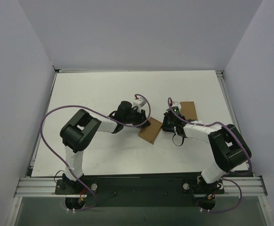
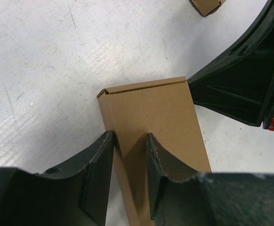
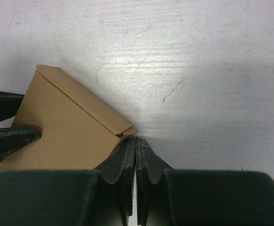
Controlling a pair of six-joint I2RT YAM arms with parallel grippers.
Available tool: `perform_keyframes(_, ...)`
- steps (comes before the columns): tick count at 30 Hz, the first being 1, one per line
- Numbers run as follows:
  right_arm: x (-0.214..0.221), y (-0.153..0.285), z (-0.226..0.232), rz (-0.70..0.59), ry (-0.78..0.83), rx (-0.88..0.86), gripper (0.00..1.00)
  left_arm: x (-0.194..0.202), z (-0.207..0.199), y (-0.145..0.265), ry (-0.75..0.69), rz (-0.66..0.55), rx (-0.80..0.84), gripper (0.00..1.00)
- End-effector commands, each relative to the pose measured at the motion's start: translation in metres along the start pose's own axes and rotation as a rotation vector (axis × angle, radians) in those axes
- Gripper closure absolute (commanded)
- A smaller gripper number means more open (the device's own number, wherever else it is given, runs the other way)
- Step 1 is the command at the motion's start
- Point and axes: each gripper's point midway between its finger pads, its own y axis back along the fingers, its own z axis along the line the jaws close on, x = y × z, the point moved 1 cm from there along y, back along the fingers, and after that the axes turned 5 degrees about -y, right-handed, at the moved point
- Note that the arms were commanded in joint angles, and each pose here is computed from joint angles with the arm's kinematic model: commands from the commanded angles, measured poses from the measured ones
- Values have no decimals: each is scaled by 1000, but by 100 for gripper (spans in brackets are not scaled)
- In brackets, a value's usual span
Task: Fold the paper box
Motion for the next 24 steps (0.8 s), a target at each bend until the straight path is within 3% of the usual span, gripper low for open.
perform_keyframes(1,27,-8,38,95,39,-186,100,32,-81,-12,-81,97,329,63)
perform_keyframes(9,19,-6,34,59,31,-210,100,38,-100,-15,-86,99,359,63)
perform_keyframes(14,13,-6,18,55,-6,-128,100,17,-66,-15,-58,50,105,59)
perform_keyframes(16,11,-3,6,55,-16,-69,99,13,-54,-9,-32,47,24,49)
perform_keyframes(19,4,10,-6,35,11,6,94,-9,-41,6,-4,-11,-54,42)
perform_keyframes(24,-7,38,-12,-14,26,30,68,-50,-40,30,-8,-115,-95,31)
